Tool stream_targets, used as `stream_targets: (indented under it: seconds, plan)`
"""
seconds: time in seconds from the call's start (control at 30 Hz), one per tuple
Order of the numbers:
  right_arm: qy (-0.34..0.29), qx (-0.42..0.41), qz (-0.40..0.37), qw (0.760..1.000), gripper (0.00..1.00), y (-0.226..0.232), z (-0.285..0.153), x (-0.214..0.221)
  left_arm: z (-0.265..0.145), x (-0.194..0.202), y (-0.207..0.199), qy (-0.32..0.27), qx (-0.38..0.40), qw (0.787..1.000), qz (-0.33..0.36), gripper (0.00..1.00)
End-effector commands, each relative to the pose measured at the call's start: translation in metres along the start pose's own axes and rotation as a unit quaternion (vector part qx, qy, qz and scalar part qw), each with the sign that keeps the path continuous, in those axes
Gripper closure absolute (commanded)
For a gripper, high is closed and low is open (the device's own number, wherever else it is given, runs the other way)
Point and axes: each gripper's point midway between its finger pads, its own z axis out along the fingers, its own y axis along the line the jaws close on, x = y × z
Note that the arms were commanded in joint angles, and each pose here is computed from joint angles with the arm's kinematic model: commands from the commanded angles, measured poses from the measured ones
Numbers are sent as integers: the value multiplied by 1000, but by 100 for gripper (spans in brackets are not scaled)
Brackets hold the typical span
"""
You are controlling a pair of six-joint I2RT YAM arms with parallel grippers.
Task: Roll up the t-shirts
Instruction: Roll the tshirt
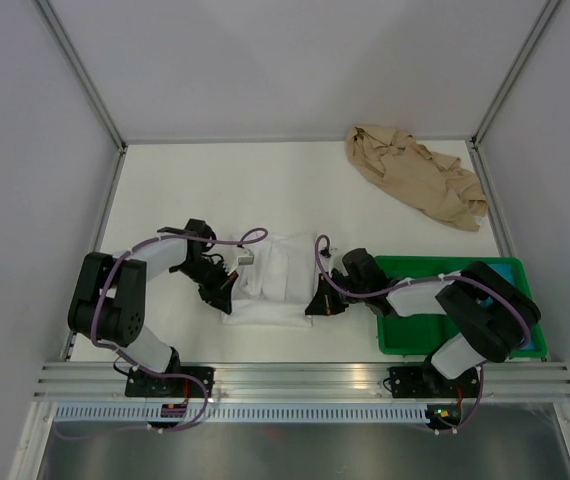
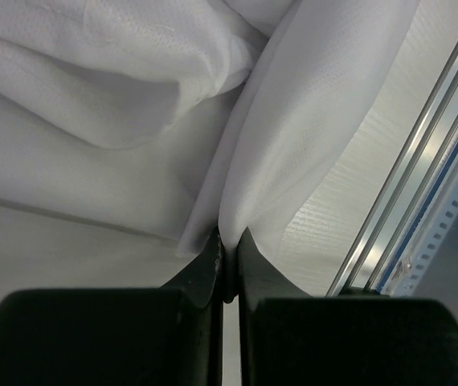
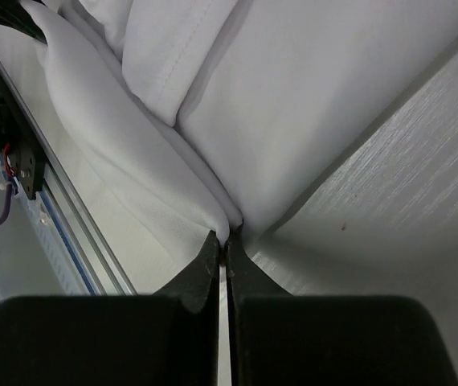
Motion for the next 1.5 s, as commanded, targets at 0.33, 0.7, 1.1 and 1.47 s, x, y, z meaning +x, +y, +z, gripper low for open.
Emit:
stream_targets:
  seconds: [0.33,0.7,1.1,1.47]
  plan:
    - [-81,81,-85,990,63,10,-41,-60,-1,-7,17,-6,-30,1000,4,97]
    - [-50,145,-596,788,44,76,-31,-12,-3,-9,17,-1,-23,1000,4,97]
    - [79,271,-634,720,43,21,9,9,-3,-5,16,8,-17,1000,9,96]
    - [114,276,-595,746,100,6,12,16,-17,-10,11,4,-32,999,31,74]
